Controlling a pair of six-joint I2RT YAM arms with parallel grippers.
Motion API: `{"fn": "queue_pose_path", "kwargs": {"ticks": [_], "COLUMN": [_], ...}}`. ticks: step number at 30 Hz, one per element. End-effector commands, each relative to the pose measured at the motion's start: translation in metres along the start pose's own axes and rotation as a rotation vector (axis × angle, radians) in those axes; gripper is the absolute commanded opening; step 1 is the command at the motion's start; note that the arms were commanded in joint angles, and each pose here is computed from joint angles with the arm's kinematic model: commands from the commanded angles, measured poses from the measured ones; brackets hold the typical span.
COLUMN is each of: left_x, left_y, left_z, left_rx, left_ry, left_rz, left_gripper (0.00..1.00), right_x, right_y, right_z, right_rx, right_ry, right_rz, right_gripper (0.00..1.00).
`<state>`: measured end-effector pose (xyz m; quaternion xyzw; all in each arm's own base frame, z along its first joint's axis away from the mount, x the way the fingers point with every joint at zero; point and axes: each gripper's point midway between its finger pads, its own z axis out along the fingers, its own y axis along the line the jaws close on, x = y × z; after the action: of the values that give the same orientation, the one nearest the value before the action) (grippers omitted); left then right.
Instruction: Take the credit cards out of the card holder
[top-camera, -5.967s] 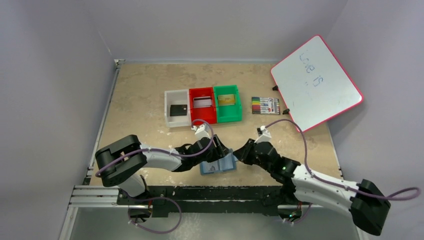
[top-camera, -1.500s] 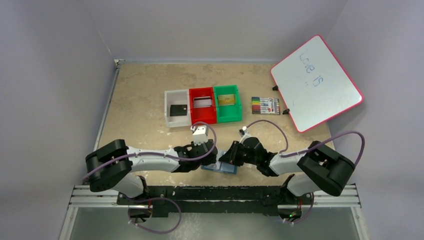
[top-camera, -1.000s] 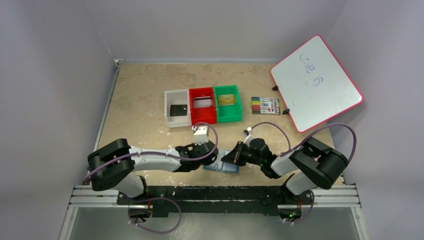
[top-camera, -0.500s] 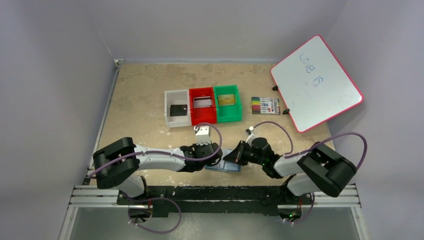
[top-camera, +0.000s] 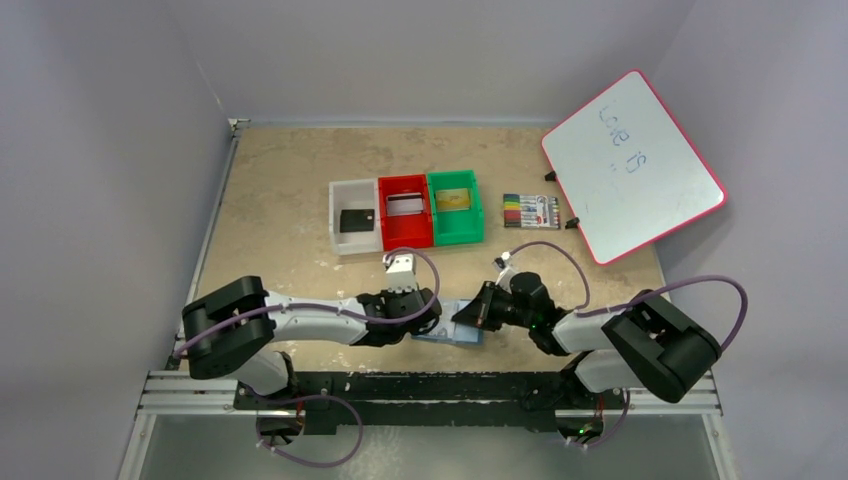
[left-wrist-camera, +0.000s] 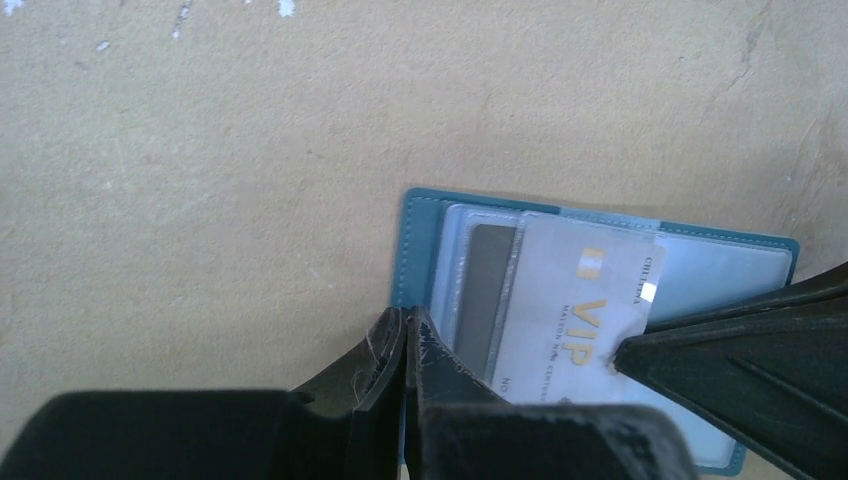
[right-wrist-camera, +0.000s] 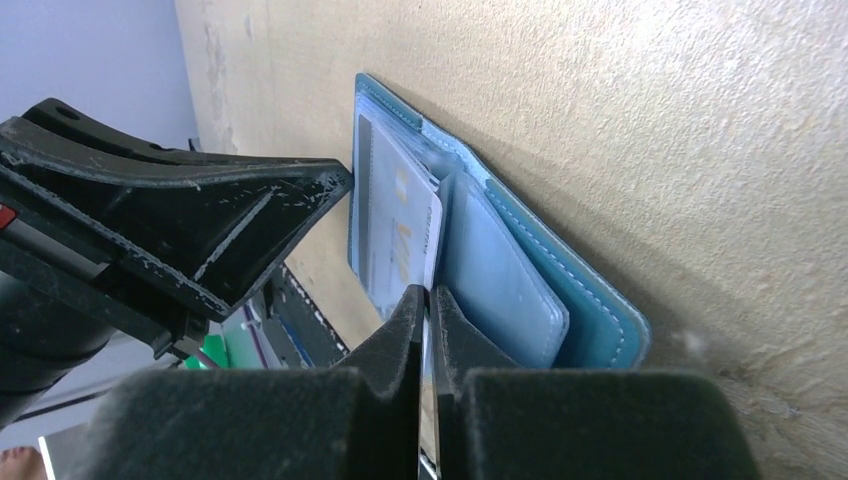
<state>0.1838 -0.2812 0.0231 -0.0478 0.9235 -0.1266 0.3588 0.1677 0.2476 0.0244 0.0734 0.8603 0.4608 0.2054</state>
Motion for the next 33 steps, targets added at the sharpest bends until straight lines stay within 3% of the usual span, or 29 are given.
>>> {"fn": "queue_pose_path", "kwargs": {"ticks": [1, 5, 8, 11, 15, 23, 27, 33], "left_x": [-0.005, -0.024, -0.039, -0.047, -0.034, 0.008, 0.015, 0.020], "left_y": [0.006, -0.008, -0.031, -0.057, -0.073, -0.062, -0.038, -0.027], "left_z": [-0.009, -0.023, -0.035, -0.042, -0.033, -0.008, -0.003, -0.001], "left_rx": [0.015, 0.087, 0.208, 0.327, 0.348, 0.310, 0.178, 0.128], "left_ry": [-0.023, -0.065, -0.105, -0.119, -0.062, 0.041, 0.017, 0.007], "left_rz": [-0.008, -0.054, -0.135, -0.180, -0.154, -0.174, -0.147, -0.130], "left_gripper": [0.00, 0.13, 0.29, 0.33, 0.31, 0.23, 0.18, 0.14], "right_x": [0.001, 0.000, -0.002, -0.002, -0.001, -0.007, -0.009, -0.013], "right_y": [0.002, 0.001, 0.000, -0.003, -0.005, -0.005, -0.002, 0.006], "right_z": [-0.001, 0.001, 0.004, 0.007, 0.007, 0.003, 0.000, -0.005], "right_rx": [-0.018, -0.014, -0.008, 0.006, 0.009, 0.025, 0.017, -0.016], "right_ry": [0.031, 0.044, 0.042, 0.043, 0.045, 0.012, 0.000, -0.032], "right_rz": [-0.059, -0.075, -0.077, -0.076, -0.072, -0.081, -0.093, -0.071], "right_gripper": [0.04, 0.01, 0.00, 0.00, 0.00, 0.01, 0.00, 0.00]}}
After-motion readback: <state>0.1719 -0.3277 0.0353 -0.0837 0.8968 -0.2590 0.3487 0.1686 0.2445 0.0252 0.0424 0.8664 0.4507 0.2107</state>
